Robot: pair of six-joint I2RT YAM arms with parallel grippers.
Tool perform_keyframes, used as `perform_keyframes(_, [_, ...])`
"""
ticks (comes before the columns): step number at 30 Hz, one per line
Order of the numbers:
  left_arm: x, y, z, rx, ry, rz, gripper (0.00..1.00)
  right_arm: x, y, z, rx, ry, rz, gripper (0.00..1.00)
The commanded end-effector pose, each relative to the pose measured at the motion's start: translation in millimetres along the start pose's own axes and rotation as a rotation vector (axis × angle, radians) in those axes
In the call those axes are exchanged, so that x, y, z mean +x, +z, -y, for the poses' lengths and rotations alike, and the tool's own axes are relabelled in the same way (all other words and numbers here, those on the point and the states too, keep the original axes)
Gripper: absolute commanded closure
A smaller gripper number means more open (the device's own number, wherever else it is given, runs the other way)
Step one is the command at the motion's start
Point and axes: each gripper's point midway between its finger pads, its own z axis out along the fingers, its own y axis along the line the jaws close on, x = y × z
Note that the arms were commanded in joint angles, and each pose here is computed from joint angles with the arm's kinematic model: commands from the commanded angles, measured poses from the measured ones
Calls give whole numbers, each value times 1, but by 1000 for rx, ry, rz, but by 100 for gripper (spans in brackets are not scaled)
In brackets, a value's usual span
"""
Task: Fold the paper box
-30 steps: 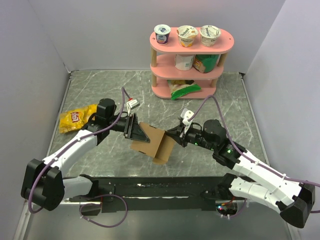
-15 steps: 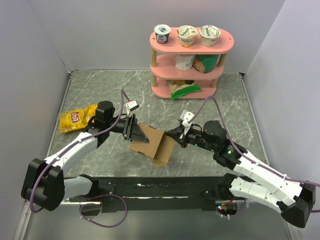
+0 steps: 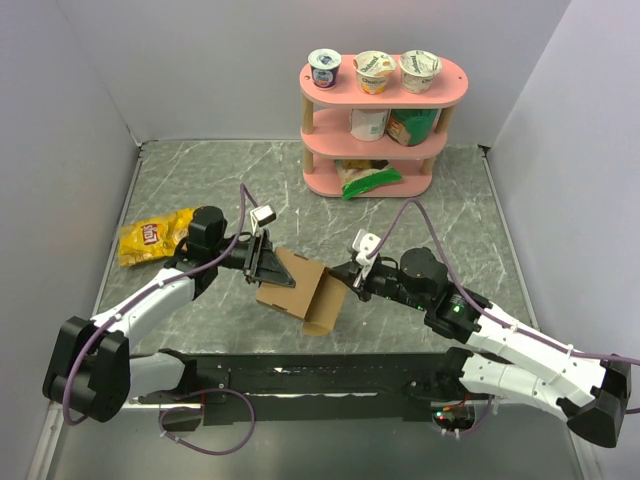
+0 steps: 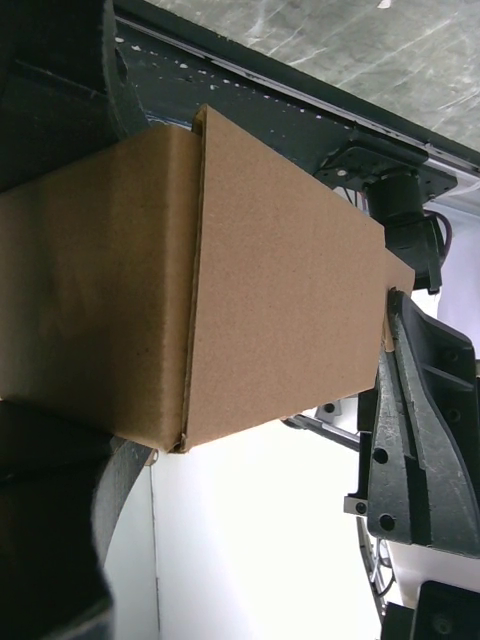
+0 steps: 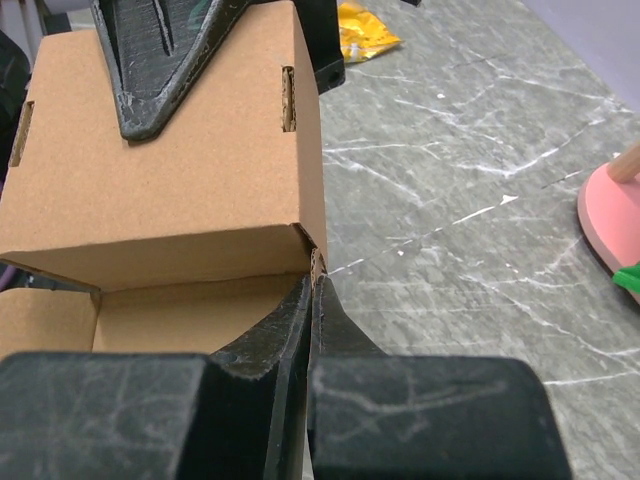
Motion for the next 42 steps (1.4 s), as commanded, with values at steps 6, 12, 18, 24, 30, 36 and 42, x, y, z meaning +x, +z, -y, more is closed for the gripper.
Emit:
perform_keyframes(6, [-31,-8,-28,-153,-23,146,57,-25,-6,-13,-46,-30,57,100])
perform_keyframes(12, [-32,-8,-34,-181,-4,136,57,-25,-5,-15,-53,-42,47,100])
perform_keyframes(18, [-30,-7,-42,-238,16,107,57,-25,-3,-16,-61,-45,34,100])
perform_keyframes(24, [-21,-1,-58,-330,36,44,57,-25,0,-15,-58,-52,19,100])
perform_keyframes(30, [-14,9,-67,-395,82,-24,57,-25,2,-11,-34,-41,17,100])
perform_keyframes(36, [-16,13,-64,-350,80,-21,58,-25,2,-9,-21,-34,18,96])
perform_keyframes(42, [-26,3,-60,-307,45,23,58,-20,-8,-7,-2,-38,13,42])
